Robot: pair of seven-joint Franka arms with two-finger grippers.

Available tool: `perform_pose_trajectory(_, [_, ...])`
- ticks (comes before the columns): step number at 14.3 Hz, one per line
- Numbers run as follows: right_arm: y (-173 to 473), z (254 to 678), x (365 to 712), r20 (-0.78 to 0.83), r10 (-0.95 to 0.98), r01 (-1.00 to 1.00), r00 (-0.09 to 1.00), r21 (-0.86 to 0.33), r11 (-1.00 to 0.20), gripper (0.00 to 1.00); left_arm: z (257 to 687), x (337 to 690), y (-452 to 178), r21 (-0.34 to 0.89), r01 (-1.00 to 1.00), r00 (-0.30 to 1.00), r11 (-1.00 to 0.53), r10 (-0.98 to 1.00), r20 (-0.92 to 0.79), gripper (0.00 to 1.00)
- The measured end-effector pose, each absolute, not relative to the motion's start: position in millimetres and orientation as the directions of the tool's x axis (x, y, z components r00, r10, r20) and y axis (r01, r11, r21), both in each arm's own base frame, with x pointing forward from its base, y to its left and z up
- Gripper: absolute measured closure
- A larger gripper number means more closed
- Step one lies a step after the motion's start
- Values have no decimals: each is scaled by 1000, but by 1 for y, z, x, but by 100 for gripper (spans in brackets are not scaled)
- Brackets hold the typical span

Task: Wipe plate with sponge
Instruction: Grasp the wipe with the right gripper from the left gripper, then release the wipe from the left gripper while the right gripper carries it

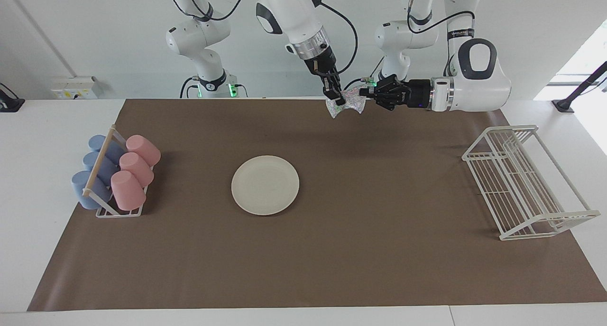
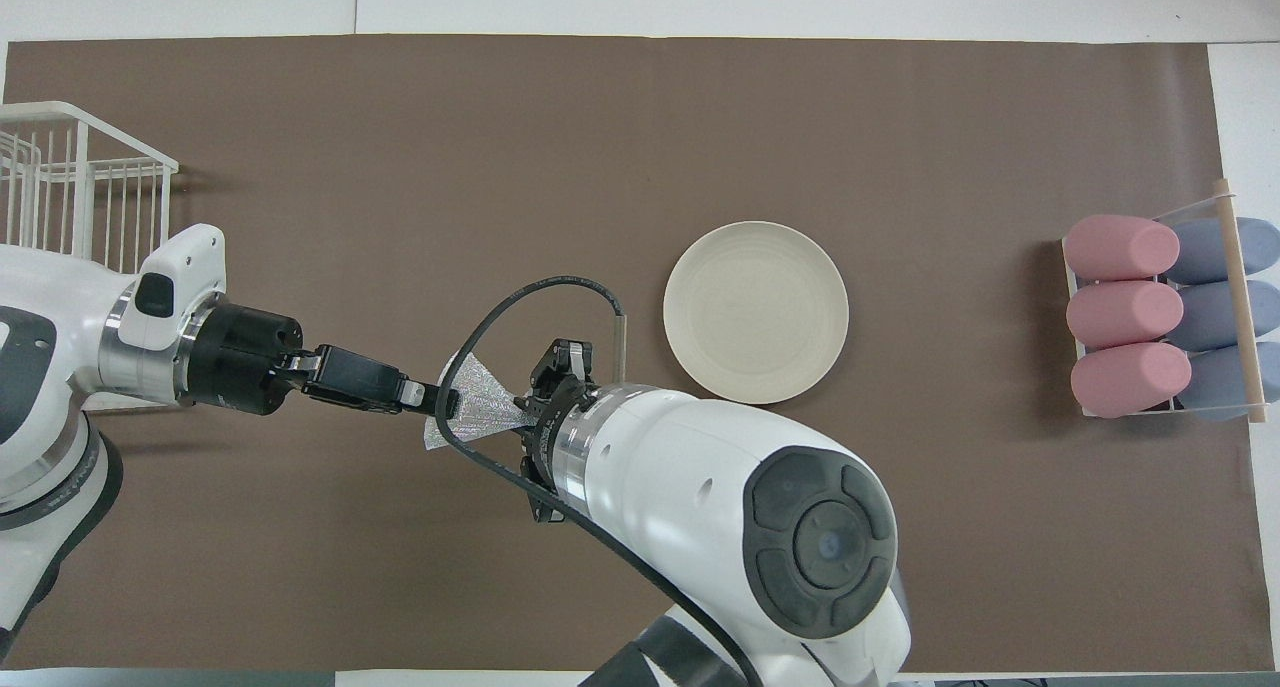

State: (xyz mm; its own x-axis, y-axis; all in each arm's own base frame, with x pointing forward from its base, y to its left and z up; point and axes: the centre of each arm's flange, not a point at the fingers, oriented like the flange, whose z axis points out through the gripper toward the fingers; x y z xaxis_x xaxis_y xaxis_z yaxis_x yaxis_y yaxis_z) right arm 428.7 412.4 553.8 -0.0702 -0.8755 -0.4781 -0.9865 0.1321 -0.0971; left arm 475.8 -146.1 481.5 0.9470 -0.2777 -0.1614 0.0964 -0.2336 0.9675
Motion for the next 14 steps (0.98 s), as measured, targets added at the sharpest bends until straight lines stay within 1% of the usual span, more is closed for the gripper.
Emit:
perform_pose_trajectory(6, [409,552,431,-471,-881,-988,-36,-114,102,90,481,474,-148,966,95,943,-239,-290,-164,96])
perform_pose_trajectory(7, [406,551,434,-468,-883,-988,-29,-119,96,91,481,474,-148,965,102,941,-242,-291,-172,89])
perform_pose_trajectory(11, [387,538,447,-440,-898,-989,15,-141,52,91,480,473,-140,931,131,927,-342,-290,-237,47])
perform_pose_trajectory(14, [373,513,451,-370,-916,-979,154,-184,-90,91,480,473,-132,892,125,921,-435,-283,-267,13])
